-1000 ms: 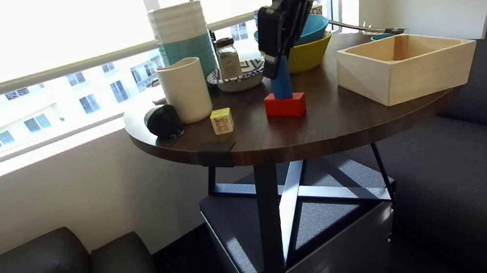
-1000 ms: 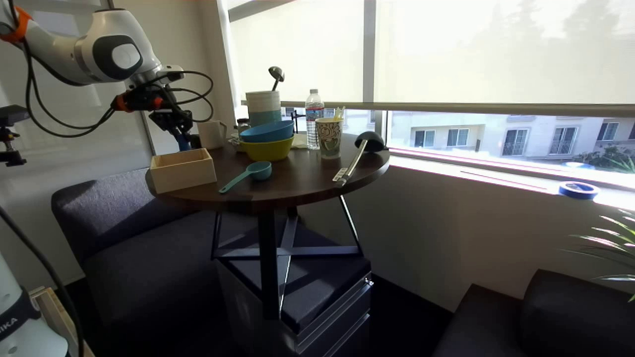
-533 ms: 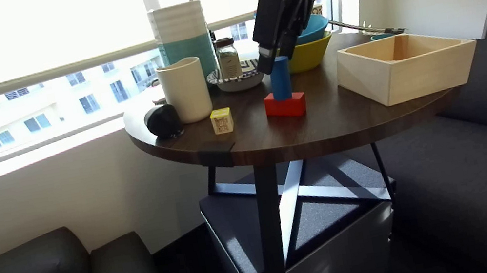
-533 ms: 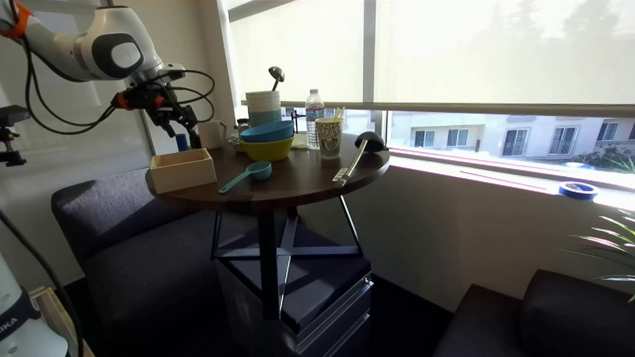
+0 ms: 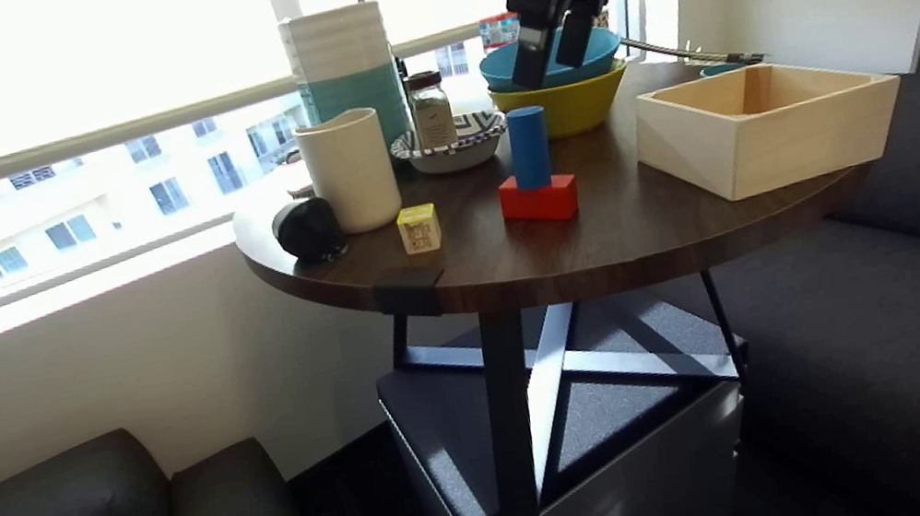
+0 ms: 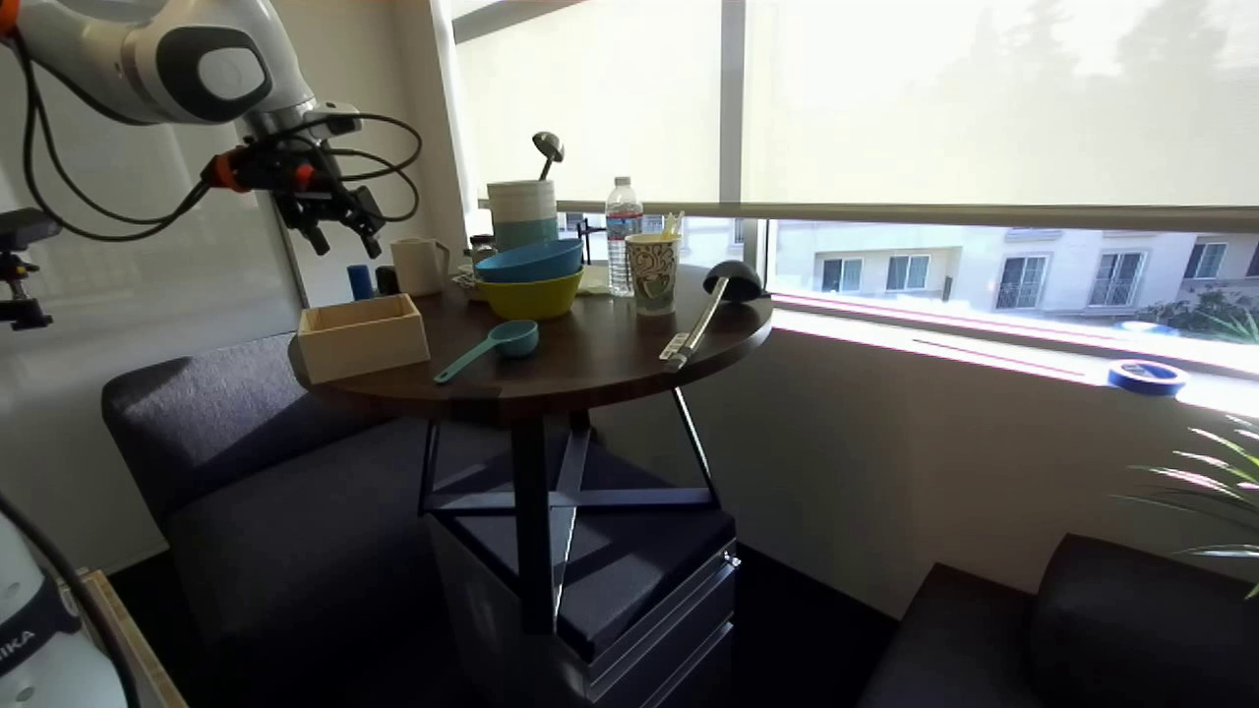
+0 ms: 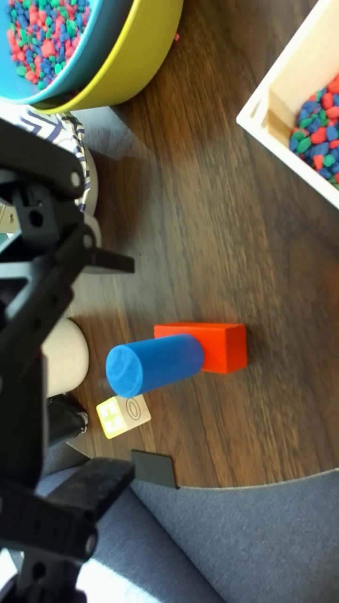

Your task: Rearrange the blocks

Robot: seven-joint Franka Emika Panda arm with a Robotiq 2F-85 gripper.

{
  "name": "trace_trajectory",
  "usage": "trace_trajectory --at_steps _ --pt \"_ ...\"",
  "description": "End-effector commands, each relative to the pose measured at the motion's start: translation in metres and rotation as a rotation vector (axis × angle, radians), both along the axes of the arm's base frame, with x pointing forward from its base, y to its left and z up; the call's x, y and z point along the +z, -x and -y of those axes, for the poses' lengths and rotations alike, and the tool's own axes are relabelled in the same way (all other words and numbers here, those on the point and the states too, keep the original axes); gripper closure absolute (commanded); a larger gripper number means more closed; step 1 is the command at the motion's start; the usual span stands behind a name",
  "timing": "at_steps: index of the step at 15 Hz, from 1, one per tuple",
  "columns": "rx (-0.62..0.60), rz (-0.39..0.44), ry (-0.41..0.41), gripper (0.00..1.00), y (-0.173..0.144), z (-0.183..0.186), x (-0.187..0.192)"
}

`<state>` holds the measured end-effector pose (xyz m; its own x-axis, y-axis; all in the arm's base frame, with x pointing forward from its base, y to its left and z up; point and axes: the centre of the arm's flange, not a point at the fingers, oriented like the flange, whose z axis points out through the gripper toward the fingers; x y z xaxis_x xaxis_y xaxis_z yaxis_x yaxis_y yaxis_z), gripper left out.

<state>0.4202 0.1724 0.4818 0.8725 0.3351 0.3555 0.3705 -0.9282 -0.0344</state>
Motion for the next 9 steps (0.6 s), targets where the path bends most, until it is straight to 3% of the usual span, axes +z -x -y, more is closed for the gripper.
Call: trace_trajectory --at_steps 1,9 --pt "0.028 -0.021 -0.014 0.00 0.011 -0.001 0.022" --pt "0.030 -0.011 0.007 0.00 0.012 -0.005 0.024"
